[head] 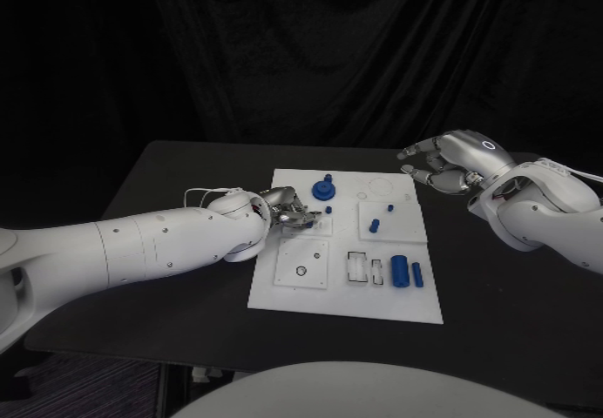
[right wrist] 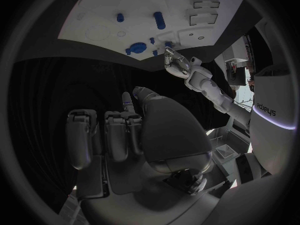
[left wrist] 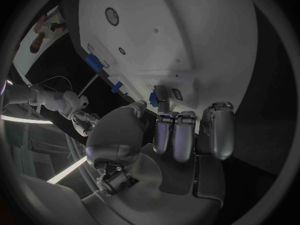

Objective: Assemble the parts on the task board

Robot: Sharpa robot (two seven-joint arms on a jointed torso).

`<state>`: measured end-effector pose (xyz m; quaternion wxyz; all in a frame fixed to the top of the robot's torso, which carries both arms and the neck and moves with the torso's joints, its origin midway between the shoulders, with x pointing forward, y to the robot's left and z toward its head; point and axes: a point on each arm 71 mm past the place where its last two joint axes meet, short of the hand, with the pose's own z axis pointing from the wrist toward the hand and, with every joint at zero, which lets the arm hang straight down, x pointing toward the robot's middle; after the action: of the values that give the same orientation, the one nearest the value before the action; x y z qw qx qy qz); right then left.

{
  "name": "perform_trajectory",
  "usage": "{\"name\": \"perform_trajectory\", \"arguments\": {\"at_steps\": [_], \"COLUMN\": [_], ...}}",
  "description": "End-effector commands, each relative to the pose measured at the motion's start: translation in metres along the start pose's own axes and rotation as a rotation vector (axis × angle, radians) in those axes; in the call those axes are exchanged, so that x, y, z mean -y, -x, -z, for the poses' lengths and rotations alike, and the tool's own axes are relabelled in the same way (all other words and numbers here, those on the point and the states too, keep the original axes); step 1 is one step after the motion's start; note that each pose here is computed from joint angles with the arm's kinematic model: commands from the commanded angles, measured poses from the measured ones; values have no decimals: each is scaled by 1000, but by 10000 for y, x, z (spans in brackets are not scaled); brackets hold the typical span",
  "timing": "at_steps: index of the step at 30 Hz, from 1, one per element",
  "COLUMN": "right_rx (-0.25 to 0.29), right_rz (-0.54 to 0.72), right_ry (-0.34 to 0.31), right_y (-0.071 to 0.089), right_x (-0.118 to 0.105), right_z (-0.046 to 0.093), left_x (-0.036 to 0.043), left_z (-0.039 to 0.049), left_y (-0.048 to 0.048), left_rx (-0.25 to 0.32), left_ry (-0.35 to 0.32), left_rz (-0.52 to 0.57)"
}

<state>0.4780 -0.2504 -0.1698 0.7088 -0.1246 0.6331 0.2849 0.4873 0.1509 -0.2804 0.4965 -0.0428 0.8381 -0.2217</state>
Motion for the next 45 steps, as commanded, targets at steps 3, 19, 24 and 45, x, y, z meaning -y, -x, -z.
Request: {"name": "perform_trajectory", "arguments": {"at_steps": [3, 19, 24, 45], "right_rx": [-3, -5, -5, -4], "right_rz": [1, 0, 0, 1], "right_ry": [-20, -21, -22, -24], "right_y": [-4, -4, -3, 1], "right_x": [16, 17, 21, 27], "right_z": [4, 7, 11, 19], "left_x": [-30, -29, -27, -63], "left_z": [-1, 4, 15, 39], "left_y": [-102, -104, -106, -98], "left_rx": [-52, -50, -50, -47], "left_ry": [8, -5, -11, -8], "left_rz": [-12, -10, -8, -5]}}
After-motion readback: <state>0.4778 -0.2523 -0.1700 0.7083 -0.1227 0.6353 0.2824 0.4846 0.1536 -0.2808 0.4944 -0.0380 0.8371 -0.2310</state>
